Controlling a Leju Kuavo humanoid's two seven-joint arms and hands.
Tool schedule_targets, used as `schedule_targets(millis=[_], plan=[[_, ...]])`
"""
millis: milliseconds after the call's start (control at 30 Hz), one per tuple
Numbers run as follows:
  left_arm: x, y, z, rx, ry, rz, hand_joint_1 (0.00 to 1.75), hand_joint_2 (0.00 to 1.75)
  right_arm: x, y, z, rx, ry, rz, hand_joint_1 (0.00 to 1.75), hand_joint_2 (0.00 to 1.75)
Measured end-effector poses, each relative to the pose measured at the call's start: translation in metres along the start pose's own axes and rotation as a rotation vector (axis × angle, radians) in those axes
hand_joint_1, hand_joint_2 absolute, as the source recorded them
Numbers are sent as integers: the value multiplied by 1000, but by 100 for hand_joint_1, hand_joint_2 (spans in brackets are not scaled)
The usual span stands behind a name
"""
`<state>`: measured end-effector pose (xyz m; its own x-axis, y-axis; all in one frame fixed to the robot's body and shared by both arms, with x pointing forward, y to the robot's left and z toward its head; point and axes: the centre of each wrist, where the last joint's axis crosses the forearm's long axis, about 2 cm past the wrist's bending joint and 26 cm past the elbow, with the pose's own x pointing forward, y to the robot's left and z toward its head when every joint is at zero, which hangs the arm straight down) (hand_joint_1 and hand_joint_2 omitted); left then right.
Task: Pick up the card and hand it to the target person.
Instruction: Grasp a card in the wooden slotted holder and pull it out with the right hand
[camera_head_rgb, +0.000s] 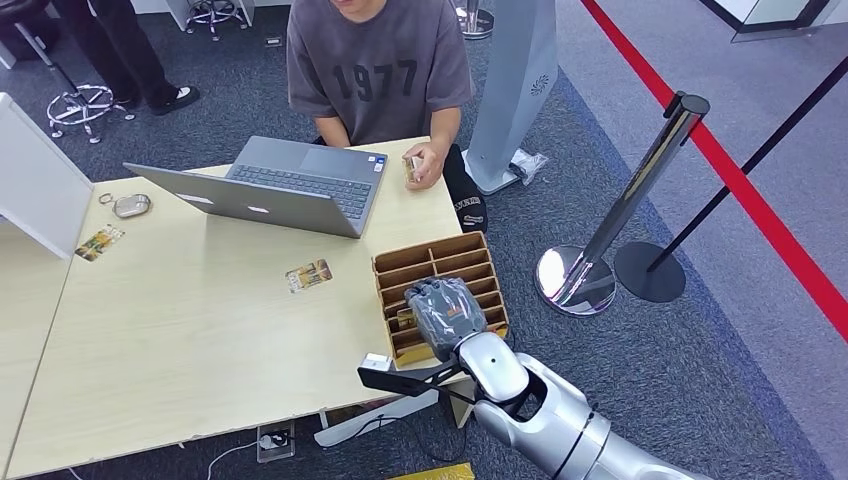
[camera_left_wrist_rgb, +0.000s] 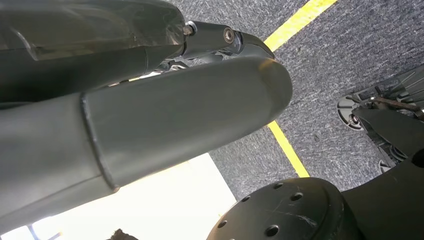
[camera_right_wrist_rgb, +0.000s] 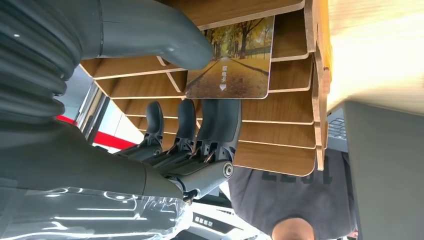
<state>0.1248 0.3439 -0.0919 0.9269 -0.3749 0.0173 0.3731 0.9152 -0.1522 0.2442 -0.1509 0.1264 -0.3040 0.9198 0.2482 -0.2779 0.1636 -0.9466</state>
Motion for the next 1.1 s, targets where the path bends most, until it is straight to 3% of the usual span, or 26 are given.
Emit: schedule_targets(millis=[967, 1100], plan=[[0, 0, 0, -1, 0, 0, 0, 0, 11, 7, 1, 27, -44, -14, 151, 175], [0, 0, 0, -1, 0, 0, 0, 0, 11, 6, 0, 19, -44, -18, 148, 175]])
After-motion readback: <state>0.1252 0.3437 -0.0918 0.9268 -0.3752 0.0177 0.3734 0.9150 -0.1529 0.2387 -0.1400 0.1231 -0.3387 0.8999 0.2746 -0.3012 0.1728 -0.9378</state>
